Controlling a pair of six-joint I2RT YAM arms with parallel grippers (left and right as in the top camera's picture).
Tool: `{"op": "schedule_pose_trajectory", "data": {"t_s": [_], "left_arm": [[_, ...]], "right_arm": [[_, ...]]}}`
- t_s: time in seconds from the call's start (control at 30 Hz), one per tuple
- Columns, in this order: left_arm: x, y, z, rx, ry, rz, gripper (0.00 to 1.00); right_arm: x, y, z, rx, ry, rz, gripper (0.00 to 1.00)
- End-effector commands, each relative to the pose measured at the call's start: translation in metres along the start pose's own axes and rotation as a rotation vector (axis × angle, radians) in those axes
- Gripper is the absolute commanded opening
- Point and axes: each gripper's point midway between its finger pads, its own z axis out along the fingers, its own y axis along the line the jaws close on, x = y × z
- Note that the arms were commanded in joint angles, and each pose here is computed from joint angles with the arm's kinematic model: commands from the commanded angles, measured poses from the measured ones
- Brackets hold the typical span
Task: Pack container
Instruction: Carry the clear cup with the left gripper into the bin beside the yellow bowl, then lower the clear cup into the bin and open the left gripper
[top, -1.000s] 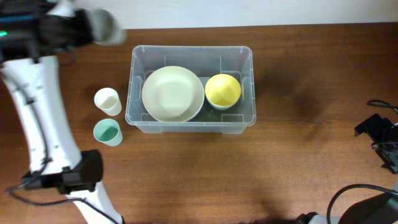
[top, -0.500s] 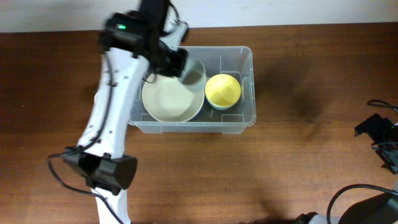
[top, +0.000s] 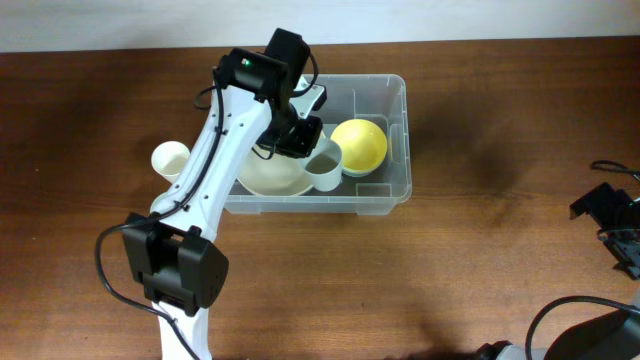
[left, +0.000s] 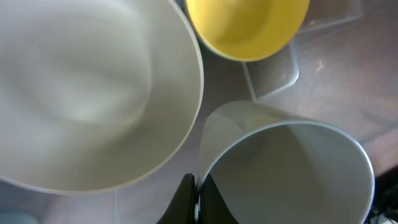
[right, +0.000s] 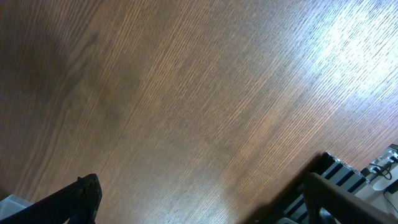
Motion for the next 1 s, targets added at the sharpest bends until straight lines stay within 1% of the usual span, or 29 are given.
{"op": "schedule_pose_trajectory", "data": {"t_s": [0.0,0.17,0.53,0.77,0.83,0.9,0.97], "left_arm": [[-0.005,-0.009,0.006,0.031,-0.019,0.036,0.01],[-0.012,-0.01,0.015,0.033,-0.04,0.046,0.01],[-0.008,-0.015,0.057,0.064,0.054,0.046,0.01],[-0.007,-0.017,0.069,0.062,0.074,0.05,0.01],[-0.009,-0.016,0.069,0.057,0.068,0.052,0.03],[-0.01,-0.016,0.069,0.056,0.064,0.053,0.08],[-0.01,-0.014,0.069,0.048,0.063,0.053,0.1]], "right_arm": [[0.0,-0.001,0.002,0.003,0.003,0.014,0.99],[0.0,-0.001,0.002,0.003,0.003,0.014,0.99],[0.0,-0.001,0.002,0.003,0.003,0.014,0.99],[0.0,-0.001,0.002,0.003,0.003,0.014,0.99],[0.0,-0.001,0.002,0.003,0.003,0.014,0.99],[0.0,-0.001,0.002,0.003,0.003,0.014,0.99],[0.0,-0.001,0.002,0.003,0.003,0.014,0.99]]}}
